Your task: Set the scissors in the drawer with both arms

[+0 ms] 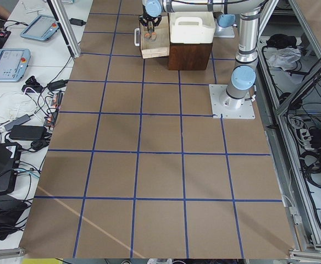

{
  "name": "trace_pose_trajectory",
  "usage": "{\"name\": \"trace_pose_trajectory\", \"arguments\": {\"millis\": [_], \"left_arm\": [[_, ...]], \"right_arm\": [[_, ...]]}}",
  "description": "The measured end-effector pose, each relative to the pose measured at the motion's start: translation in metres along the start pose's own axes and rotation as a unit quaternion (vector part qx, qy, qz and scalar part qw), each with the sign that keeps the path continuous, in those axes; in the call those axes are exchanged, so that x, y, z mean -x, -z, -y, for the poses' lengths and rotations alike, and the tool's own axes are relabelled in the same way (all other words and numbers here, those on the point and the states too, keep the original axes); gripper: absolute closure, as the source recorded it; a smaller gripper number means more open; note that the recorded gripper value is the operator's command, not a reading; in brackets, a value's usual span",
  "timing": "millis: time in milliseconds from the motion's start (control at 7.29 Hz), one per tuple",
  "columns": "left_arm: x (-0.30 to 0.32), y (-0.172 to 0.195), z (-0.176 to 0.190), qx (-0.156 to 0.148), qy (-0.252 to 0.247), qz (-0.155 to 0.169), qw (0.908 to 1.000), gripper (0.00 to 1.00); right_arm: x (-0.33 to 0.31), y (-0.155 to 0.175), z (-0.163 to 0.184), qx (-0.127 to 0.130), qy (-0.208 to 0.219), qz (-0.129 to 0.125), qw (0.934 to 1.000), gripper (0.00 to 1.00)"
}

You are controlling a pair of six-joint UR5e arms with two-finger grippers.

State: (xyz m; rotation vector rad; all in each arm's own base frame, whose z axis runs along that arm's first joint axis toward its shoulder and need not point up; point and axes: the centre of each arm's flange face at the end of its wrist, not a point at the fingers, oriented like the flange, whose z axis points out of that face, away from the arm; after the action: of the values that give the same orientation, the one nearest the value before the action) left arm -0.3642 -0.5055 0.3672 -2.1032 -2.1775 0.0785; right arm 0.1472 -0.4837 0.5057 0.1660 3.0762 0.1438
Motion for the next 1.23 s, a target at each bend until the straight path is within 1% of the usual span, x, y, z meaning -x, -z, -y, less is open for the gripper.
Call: {"name": "trace_pose_trajectory", "arguments": {"millis": [548, 685, 823, 960, 1097, 1234], "left_arm": [[-0.017, -0.033, -0.009, 0.016, 0.008, -0.030, 0.9994, 0.90], [-0.019, -0.040, -0.010, 0.017, 0.010, -0.034, 0.9992, 0.90], [-0.020, -0.044, -0.009, 0.014, 0.010, -0.035, 0.9992, 0.87], [-0.020, -0.046, -0.007, 0.013, 0.010, -0.034, 0.9993, 0.69], [-0.020, -0.049, -0.006, 0.013, 0.009, -0.035, 0.9993, 0.40], [-0.022, -0.051, -0.003, 0.015, 0.006, -0.035, 0.9993, 0.27]], "right_arm": [[0.000, -0.002, 0.002, 0.002, 0.003, 0.000, 1.0000, 0.00], [0.000, -0.002, 0.002, 0.002, 0.004, 0.000, 1.0000, 0.00], [0.000, -0.002, 0.002, 0.002, 0.004, -0.001, 1.0000, 0.00], [-0.001, -0.002, 0.002, 0.001, 0.004, -0.003, 1.0000, 0.00], [-0.001, -0.002, 0.002, 0.001, 0.004, -0.003, 1.0000, 0.00], [-0.001, -0.002, 0.002, 0.001, 0.003, -0.003, 1.0000, 0.00]]}}
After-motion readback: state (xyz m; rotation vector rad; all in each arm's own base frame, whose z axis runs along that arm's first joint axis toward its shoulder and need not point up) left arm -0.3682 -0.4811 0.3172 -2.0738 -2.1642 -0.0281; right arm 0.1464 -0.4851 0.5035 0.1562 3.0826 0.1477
